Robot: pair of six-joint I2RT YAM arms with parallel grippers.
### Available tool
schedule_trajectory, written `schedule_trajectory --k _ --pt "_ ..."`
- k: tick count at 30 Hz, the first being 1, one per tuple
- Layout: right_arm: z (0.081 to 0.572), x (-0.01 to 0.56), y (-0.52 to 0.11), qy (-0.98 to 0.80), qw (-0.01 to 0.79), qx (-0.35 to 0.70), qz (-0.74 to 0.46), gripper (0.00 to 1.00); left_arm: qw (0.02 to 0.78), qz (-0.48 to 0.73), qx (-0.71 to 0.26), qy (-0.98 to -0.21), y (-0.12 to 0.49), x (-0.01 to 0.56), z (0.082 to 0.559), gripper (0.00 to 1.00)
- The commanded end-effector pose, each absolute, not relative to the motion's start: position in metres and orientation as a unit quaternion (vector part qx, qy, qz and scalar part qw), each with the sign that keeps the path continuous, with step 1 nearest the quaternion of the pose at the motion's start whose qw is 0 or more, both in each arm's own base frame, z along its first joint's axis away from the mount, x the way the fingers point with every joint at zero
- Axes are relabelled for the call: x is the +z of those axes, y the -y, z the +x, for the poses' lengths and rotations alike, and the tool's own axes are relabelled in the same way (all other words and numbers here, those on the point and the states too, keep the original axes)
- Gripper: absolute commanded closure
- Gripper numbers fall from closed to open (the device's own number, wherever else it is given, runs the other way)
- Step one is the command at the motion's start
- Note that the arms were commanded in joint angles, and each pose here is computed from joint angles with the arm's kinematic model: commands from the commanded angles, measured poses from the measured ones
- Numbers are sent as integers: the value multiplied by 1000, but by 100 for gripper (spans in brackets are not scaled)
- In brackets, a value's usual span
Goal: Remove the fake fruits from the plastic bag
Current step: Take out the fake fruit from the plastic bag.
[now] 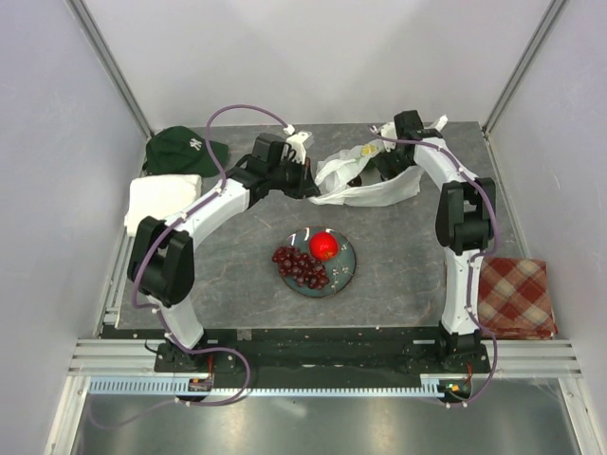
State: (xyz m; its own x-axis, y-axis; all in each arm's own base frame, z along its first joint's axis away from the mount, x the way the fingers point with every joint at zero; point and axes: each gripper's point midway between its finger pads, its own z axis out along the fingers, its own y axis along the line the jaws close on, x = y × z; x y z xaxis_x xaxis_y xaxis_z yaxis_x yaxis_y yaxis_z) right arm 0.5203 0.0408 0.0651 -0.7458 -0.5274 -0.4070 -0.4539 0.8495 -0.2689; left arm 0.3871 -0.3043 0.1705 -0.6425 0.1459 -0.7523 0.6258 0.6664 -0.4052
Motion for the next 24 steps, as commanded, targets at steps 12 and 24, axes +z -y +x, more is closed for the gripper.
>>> schedule_trajectory --k 12,24 --pt "518 64 -47 -939 260 -32 -223 15 381 265 -329 -823 316 181 392 98" --pt "524 115 -71 -916 334 42 -218 2 377 266 -334 -822 318 180 391 98"
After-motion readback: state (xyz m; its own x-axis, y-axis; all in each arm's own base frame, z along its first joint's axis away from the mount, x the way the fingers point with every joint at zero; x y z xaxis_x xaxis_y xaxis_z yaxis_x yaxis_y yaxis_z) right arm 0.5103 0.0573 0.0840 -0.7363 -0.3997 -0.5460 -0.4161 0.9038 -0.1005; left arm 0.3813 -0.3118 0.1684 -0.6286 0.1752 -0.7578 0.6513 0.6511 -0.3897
